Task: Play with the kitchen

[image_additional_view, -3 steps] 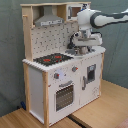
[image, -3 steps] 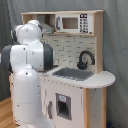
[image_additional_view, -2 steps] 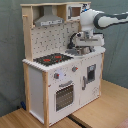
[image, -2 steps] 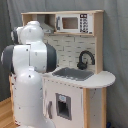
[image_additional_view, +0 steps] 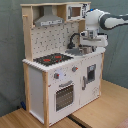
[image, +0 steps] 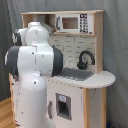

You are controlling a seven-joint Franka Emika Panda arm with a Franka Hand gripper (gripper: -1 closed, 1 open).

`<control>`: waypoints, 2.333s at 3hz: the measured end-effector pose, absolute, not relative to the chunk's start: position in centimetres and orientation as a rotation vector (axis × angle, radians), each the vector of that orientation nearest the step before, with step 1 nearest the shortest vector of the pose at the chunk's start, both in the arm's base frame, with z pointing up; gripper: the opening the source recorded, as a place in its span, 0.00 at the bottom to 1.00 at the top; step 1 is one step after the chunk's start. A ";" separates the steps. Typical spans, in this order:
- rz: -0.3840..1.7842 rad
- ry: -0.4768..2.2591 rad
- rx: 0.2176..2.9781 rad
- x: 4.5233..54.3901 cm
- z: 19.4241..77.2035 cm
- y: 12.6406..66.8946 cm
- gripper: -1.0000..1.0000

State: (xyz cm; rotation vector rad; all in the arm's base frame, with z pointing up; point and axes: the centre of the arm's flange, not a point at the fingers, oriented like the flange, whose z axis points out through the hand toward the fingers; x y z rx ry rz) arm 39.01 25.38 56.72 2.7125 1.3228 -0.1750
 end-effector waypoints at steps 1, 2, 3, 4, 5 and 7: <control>-0.078 1.260 2.717 39.4 57.4 24.0 0.00; -0.001 1.171 2.726 42.1 57.3 21.4 0.00; 0.017 1.079 2.773 45.1 56.3 18.9 0.00; 0.002 1.031 2.777 47.4 54.4 17.4 0.00; -0.024 1.014 2.767 49.3 53.1 16.9 0.00; -0.064 1.012 2.783 52.1 51.3 16.9 0.00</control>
